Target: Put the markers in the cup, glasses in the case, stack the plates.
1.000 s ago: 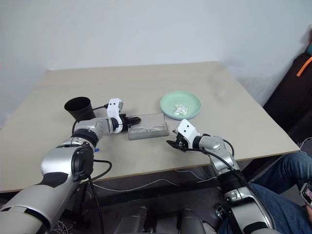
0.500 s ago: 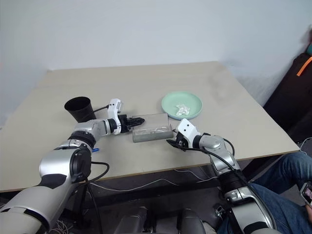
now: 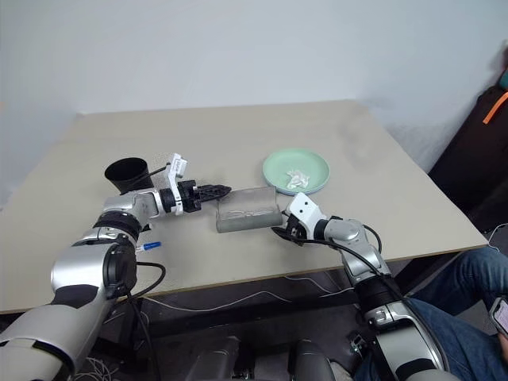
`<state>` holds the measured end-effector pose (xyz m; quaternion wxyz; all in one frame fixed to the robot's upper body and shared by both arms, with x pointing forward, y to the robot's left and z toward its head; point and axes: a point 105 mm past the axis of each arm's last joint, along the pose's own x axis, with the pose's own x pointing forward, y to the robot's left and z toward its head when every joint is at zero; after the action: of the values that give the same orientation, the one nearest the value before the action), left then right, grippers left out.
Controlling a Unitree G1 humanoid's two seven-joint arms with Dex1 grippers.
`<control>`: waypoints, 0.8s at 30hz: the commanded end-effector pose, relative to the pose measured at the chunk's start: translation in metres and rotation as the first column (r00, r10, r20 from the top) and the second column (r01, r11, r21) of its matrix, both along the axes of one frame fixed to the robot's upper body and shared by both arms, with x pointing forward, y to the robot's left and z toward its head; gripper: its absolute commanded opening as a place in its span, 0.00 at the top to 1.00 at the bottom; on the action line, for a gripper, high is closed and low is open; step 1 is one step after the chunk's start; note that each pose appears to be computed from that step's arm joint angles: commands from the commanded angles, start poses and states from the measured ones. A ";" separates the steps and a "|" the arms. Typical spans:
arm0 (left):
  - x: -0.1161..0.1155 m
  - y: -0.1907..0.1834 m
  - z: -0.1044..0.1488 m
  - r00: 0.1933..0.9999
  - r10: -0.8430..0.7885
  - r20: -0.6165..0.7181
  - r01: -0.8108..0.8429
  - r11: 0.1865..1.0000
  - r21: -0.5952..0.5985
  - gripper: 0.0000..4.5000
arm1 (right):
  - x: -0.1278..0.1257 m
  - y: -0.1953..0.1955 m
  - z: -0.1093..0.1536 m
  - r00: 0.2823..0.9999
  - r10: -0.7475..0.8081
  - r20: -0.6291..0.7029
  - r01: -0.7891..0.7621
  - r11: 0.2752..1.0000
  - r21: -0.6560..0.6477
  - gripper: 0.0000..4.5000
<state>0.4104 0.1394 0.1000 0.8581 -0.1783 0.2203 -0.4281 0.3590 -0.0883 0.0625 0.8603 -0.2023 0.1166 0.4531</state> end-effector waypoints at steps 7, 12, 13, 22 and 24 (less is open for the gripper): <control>0.015 -0.002 0.024 0.995 0.068 0.078 -0.066 0.997 -0.031 0.32 | 0.007 0.006 0.019 0.998 0.027 0.065 -0.028 1.000 0.013 0.37; -0.001 -0.014 0.016 0.994 -0.099 0.047 0.099 0.995 0.008 0.32 | 0.008 0.005 0.020 0.997 0.019 0.070 -0.020 1.000 0.013 0.37; -0.005 -0.016 0.014 0.990 -0.137 0.035 0.136 0.991 0.013 0.32 | 0.008 0.004 0.021 0.997 0.015 0.072 -0.016 1.000 0.013 0.37; -0.028 -0.021 -0.004 0.947 -0.322 -0.019 0.322 0.943 0.085 0.32 | 0.010 0.002 0.022 0.997 0.006 0.078 -0.006 1.000 0.010 0.37; -0.033 -0.020 -0.007 0.931 -0.365 -0.027 0.366 0.924 0.113 0.32 | 0.011 0.002 0.022 0.997 0.007 0.078 -0.008 1.000 0.009 0.37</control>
<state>0.3785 0.1191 0.0867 0.7797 -0.1115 0.2808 -0.5485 0.3638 -0.0870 0.0676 0.8602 -0.2080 0.1098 0.4525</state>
